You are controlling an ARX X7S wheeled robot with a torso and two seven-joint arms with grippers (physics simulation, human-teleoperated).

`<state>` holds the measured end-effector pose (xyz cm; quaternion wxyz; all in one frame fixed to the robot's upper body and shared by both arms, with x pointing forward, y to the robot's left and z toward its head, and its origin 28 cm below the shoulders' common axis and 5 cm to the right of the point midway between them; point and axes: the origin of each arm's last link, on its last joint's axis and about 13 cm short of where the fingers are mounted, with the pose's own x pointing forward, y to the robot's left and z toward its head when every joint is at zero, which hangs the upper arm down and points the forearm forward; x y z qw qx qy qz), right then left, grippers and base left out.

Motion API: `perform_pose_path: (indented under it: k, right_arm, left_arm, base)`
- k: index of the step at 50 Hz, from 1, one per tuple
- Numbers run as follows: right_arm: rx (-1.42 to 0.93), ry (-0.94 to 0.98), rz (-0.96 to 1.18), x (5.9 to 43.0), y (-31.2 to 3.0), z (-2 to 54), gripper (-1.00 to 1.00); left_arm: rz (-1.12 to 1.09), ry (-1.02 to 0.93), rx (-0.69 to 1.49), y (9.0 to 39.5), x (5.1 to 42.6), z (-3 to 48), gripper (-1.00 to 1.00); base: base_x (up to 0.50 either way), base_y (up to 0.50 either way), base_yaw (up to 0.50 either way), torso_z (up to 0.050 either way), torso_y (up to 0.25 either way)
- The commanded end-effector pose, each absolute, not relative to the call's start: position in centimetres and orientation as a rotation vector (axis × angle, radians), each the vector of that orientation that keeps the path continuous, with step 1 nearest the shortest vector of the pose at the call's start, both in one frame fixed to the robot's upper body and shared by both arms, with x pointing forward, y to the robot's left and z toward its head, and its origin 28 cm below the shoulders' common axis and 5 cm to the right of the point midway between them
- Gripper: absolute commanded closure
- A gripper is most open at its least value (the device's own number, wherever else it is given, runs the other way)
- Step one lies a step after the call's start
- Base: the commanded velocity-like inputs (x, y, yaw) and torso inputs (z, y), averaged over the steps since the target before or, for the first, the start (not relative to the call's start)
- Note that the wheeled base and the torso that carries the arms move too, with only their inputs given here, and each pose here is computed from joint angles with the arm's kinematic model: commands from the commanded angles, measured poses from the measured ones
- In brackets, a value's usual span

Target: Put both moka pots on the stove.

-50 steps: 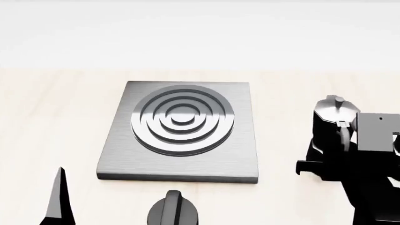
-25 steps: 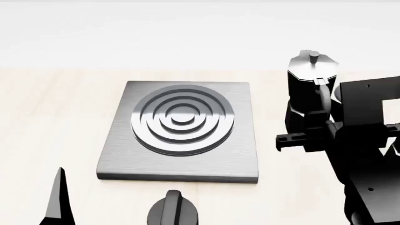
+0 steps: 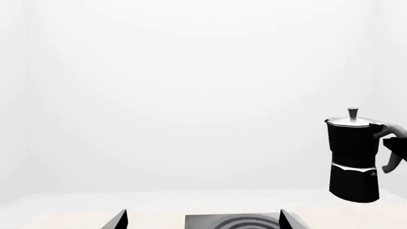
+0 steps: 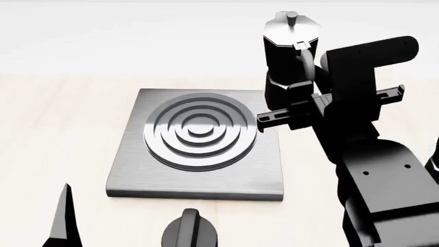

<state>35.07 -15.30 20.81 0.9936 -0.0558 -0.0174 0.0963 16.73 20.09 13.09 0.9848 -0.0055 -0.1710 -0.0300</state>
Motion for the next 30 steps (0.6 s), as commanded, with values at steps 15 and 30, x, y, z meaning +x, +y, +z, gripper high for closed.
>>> perform_pose_path:
  k: [15,30]
  right_arm:
    - [-0.060,-0.142,0.283,37.8,-10.4,21.3,1.00]
    - [-0.022,-0.188,0.347,39.1,-7.5,19.3,1.00]
  left_arm:
    - [-0.062,-0.333,0.003,20.2,16.7,13.1,-1.00]
    - [-0.065,-0.330,0.011,20.3,16.8,13.1,-1.00]
  base:
    - [0.00,0.00,0.00,0.000,0.001]
    - [0.00,0.00,0.00,0.000,0.001]
